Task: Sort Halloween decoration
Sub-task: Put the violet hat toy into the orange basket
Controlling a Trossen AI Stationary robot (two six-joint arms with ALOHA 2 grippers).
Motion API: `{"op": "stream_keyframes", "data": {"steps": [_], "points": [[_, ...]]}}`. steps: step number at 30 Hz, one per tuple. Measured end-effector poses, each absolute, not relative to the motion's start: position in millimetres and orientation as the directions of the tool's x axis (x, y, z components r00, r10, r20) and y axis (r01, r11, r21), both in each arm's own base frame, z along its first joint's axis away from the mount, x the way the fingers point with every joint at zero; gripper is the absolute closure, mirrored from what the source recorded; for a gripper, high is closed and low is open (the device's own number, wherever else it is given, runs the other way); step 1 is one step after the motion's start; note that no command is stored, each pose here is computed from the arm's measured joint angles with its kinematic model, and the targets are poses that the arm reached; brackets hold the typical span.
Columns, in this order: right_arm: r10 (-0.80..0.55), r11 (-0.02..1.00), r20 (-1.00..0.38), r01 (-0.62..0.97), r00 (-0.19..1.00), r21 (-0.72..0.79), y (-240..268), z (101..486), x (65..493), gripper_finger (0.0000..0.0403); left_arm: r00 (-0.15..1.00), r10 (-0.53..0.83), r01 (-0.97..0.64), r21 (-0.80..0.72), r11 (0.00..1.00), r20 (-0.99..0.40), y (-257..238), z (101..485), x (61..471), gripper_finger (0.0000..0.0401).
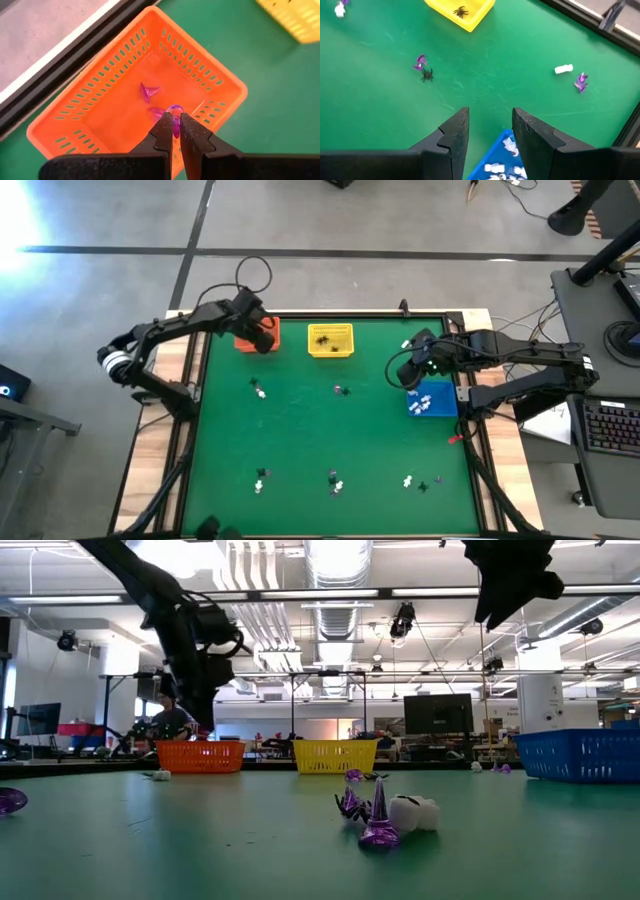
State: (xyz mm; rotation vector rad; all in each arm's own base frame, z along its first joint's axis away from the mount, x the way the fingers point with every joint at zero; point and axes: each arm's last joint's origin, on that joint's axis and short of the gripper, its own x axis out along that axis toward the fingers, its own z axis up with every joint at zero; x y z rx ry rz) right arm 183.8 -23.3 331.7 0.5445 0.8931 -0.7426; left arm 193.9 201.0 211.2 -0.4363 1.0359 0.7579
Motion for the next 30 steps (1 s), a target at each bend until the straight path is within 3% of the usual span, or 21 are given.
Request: {"op": "stream_keyframes", "data": {"steps": [19,25,30], "points": [[-0.341,0.572,-0.881,0.816,0.328,0.082,-25,312,210,0.0261,0.26,0.337,-0.66,0.089,0.746,-0.905,206,204,193,0.03],[-0.261,0.638,-0.851,0.743,0.456,0.202,-25,309,235,0.0261,0.224,0.298,-0.635,0.093,0.767,-0.928,200,217,188,0.0286],[-0.215,0.662,-0.829,0.701,0.516,0.265,-24,307,248,0.0261,0.264,0.327,-0.622,0.099,0.776,-0.907,198,243,185,0.0285]]}}
